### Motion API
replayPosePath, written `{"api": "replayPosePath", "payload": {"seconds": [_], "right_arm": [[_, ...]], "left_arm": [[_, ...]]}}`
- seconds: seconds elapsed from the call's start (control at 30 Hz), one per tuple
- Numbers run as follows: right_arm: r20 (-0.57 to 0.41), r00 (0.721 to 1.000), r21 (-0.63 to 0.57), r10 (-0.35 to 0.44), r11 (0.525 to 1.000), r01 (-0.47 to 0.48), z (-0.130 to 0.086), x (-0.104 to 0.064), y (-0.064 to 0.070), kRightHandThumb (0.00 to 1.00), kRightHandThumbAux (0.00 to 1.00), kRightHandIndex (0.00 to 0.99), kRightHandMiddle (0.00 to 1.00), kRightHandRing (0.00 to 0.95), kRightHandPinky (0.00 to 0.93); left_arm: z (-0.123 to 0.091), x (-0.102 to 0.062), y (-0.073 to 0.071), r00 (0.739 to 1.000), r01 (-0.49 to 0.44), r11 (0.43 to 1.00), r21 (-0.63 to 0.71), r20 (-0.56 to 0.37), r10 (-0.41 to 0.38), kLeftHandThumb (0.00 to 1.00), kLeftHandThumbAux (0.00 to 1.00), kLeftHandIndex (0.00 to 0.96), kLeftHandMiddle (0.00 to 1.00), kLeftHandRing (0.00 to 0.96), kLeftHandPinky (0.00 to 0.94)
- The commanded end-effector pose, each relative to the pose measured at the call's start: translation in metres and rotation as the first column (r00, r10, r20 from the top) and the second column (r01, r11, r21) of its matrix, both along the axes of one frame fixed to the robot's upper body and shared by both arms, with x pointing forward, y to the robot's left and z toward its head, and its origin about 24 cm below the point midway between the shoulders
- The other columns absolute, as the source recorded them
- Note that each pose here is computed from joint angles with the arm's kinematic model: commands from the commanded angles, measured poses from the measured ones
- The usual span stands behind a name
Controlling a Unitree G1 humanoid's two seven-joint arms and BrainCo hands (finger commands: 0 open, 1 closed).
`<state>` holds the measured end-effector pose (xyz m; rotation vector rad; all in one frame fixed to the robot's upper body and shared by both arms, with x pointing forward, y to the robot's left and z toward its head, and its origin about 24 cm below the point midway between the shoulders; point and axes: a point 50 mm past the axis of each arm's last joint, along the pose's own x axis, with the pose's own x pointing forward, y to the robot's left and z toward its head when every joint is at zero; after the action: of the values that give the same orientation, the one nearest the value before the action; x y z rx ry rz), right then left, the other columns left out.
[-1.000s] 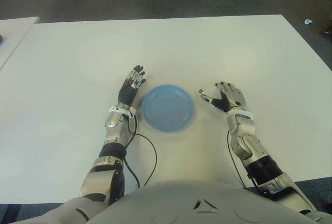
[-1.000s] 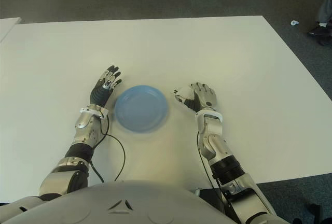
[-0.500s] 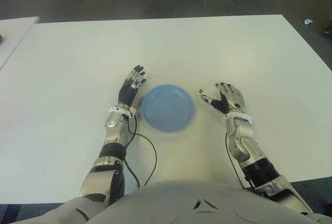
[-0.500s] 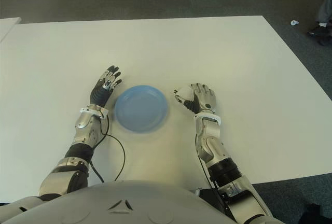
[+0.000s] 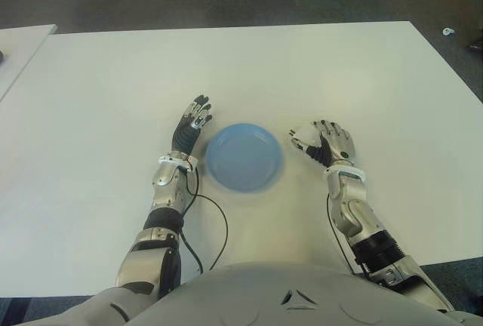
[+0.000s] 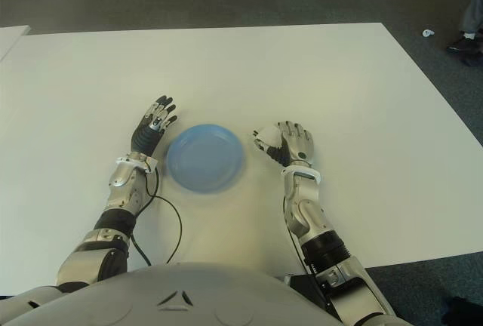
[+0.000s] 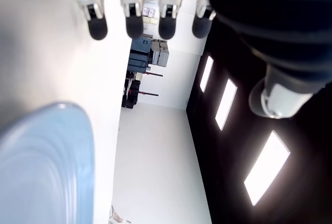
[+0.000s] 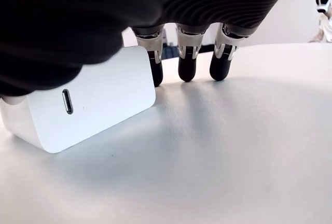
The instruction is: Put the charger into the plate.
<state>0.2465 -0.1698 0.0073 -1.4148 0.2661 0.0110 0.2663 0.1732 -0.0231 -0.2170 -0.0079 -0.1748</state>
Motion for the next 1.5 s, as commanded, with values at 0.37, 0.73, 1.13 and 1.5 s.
{"api": "replayPosePath", "payload": {"seconds": [0.37,0.73,1.13,1.5], "right_arm": [[-0.028,1.000,-0.051,0.011,0.999,-0.013,-0.0124,-0.0061,0.0000,0.284,0.126,0.000,0.000,0.000,0.000],[-0.022,0.999,-0.076,0.032,0.997,-0.033,-0.0140,-0.0077,-0.0001,0.288,0.135,0.000,0.000,0.000,0.000],[-0.002,0.999,-0.093,0.051,0.994,-0.051,-0.0146,-0.0089,-0.0002,0.298,0.145,0.000,0.000,0.000,0.000],[0.244,0.970,-0.018,0.020,1.000,-0.016,-0.0120,-0.0080,-0.0012,0.571,0.331,0.250,0.369,0.427,0.526]], "left_arm": [[-0.0165,-0.0121,0.0042,0.996,-0.021,1.000,-0.008,-0.084,0.020,0.009,0.457,0.000,0.065,0.070,0.086],[-0.0166,-0.0130,0.0044,0.996,-0.030,0.999,-0.016,-0.085,0.028,0.010,0.458,0.000,0.071,0.072,0.077],[-0.0167,-0.0139,0.0039,0.996,-0.034,0.999,-0.017,-0.087,0.032,0.004,0.469,0.000,0.073,0.073,0.070],[-0.0166,-0.0140,0.0026,0.996,-0.036,0.999,-0.016,-0.087,0.034,0.006,0.470,0.000,0.075,0.074,0.069]]}}
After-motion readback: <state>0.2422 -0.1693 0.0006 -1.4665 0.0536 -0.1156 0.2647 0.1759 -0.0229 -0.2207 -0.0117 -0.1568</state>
